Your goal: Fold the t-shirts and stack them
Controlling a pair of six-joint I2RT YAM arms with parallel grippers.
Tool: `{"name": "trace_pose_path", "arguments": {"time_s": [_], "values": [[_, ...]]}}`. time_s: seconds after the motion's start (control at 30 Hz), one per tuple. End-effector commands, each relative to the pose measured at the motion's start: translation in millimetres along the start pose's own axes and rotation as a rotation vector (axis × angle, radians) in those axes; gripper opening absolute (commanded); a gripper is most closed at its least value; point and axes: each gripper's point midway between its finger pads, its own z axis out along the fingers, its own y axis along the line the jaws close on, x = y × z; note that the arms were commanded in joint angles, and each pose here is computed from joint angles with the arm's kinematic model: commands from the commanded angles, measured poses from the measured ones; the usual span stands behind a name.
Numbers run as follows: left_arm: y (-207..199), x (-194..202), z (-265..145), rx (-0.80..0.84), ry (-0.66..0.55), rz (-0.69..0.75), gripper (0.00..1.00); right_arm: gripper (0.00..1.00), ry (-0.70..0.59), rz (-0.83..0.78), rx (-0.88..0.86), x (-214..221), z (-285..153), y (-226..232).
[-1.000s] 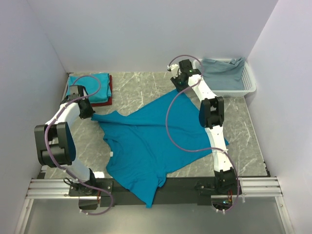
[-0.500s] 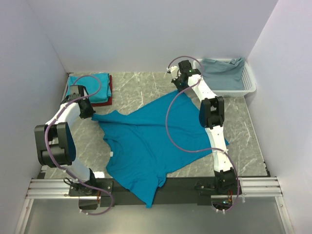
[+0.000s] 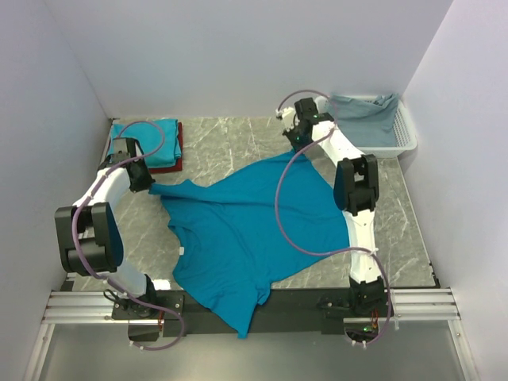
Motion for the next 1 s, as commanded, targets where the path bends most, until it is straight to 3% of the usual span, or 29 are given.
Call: {"name": "trace_pose_path", "arguments": {"time_s": [0.0,0.33,0.43,0.47,0.6,0.73,0.97], "values": [[-8,-17,-15,0.039,-0.073,0.016,0.00,0.00,-0.266,0.012,0.106,-76,-82,-25],[-9,-29,-30,0.045,-0.137,0.013,0.00,0.00,-0.350,0.009,0.098,-94,-124,-20],[-10,-31,-35,0.046,-0.153,0.015,0.00,0.00,-0.321,0.012,0.052,-66,-126,-1],[-10,-32,-36,0.049,-0.158,0.012,0.00,0.00,-0.371,0.002,0.064,-70,-153,2],[-14,-36,-44,0.071,-0.177,0.008,0.00,0.00,-0.379,-0.014,0.005,-34,-174,32],[-24,-41,-54,0.117,-0.192,0.004,0.00,0.00,-0.272,-0.008,-0.090,30,-158,69],[-28,-30,-69,0.168,-0.212,0.001,0.00,0.00,-0.203,0.004,-0.102,84,-134,88]]}}
